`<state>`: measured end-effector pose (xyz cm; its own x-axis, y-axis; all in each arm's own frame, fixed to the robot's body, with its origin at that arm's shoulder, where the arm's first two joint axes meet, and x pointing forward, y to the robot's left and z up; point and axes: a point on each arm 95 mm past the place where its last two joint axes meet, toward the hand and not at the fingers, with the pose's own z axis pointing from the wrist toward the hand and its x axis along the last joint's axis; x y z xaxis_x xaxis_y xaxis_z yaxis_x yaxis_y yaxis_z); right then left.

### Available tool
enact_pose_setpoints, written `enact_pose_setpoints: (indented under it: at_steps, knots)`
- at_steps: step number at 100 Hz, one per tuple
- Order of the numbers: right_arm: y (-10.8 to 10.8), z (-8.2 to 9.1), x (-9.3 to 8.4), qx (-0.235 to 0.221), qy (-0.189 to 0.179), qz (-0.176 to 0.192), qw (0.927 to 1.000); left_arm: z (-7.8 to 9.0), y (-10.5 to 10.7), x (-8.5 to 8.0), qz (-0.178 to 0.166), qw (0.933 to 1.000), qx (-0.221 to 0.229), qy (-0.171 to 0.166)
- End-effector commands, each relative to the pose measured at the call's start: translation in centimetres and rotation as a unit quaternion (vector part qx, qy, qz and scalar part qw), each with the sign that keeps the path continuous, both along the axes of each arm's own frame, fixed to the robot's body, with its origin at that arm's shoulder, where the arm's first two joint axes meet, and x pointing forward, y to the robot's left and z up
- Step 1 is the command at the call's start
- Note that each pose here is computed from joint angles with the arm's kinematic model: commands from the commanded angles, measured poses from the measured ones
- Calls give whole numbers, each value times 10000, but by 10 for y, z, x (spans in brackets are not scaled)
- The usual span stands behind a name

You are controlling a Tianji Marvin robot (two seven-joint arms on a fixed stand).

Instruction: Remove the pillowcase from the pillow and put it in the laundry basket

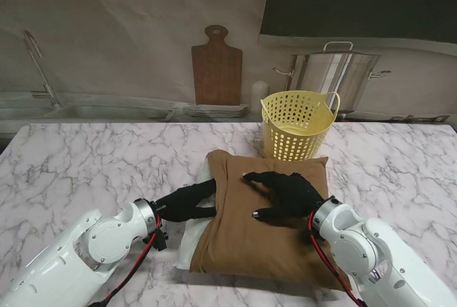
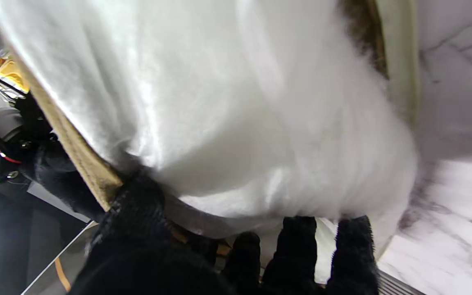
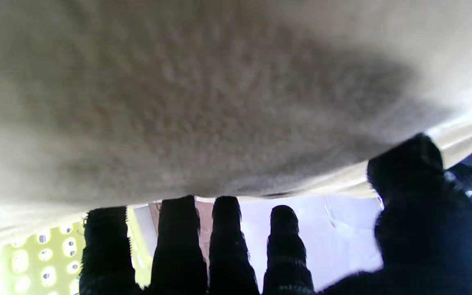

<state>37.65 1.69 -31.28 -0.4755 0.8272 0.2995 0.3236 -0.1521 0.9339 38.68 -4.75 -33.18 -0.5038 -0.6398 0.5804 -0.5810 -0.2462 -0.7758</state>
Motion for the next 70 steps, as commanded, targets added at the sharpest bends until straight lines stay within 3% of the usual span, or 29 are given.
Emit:
enact_pose_setpoints:
  at_steps: [1,29,54,70]
  knots:
    - [2,-8,-3,-28,113,35,9999,8,-14,-6,-184,9997,-131,-84]
    - [2,-5,-3,15,38,41,10000,13,-20,-8,-202,9993,-234,-227]
    - [-3,1,-6,105,-278,-42,9996,-15,-20,-3,-454,9979,338,329]
    - [-3,8,-7,226,-517,-20,9984,-27,-19,0,-595,9954,589,461]
